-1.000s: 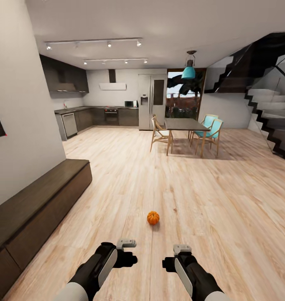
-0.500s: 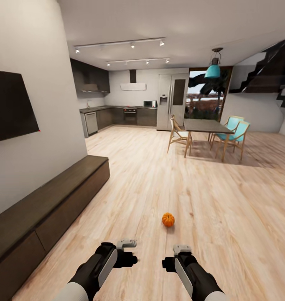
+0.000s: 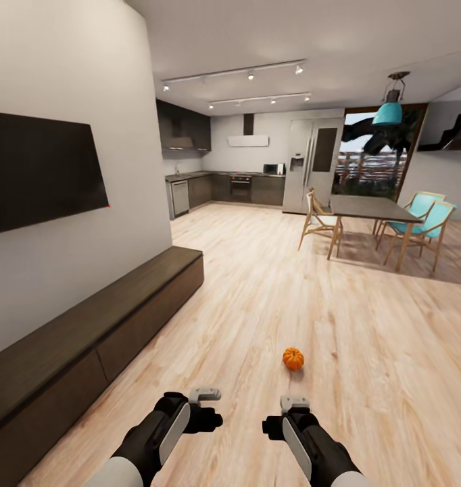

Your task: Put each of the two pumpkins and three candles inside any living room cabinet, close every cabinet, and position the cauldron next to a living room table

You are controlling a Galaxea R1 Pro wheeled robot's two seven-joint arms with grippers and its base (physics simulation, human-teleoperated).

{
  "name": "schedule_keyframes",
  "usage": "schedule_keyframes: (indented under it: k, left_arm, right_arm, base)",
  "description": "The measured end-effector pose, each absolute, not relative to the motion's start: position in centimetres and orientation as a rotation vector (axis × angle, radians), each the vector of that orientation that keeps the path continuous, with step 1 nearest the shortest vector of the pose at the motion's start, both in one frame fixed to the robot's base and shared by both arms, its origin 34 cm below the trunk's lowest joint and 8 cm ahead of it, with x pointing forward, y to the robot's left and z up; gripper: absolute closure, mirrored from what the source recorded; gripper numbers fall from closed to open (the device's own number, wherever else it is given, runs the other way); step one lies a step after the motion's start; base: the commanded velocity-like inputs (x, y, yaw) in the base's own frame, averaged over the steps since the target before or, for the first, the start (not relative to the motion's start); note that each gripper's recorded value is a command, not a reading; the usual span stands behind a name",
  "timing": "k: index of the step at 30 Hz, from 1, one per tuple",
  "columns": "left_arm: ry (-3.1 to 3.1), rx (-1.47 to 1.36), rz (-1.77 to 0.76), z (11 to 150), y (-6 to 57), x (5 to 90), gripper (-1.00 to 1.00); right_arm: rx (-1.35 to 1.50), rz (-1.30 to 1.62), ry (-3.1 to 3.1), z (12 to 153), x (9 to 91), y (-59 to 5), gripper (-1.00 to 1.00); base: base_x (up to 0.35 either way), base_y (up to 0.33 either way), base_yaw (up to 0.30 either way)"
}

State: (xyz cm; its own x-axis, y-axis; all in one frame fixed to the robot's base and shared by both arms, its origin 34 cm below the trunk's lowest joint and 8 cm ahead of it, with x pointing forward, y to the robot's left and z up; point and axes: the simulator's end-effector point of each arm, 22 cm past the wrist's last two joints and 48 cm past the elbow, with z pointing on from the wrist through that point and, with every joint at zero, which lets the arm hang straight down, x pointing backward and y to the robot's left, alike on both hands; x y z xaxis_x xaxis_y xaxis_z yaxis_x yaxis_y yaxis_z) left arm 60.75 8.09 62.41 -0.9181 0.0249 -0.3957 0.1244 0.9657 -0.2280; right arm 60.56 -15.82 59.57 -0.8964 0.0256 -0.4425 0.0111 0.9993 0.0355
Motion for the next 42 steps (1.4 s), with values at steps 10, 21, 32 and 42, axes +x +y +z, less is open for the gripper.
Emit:
schedule_keyframes:
  k: [10, 21, 32, 42]
  left_arm:
    - [2.713, 0.108, -0.35, 62.57, 8.13, 60.81, -1.0]
    - [2.709, 0.108, -0.349, 62.77, 8.11, 60.88, -1.0]
    - [2.705, 0.109, -0.35, 62.99, 8.05, 60.95, -1.0]
    - [2.701, 0.11, -0.349, 63.17, 8.04, 61.01, -1.0]
  right_arm:
    - [0.026, 0.044, 2.678, 59.74, 60.64, -15.82, -1.0]
    - [0.025, 0.044, 2.674, 59.94, 60.72, -15.81, -1.0]
    - [0.024, 0.044, 2.67, 60.14, 60.81, -15.8, -1.0]
    - [0.024, 0.044, 2.666, 60.33, 60.88, -15.8, -1.0]
  base:
    - [-0.003, -0.036, 0.293]
    - [0.0, 0.0, 0.293]
    - [0.0, 0.0, 0.293]
    - [0.0, -0.005, 0.293]
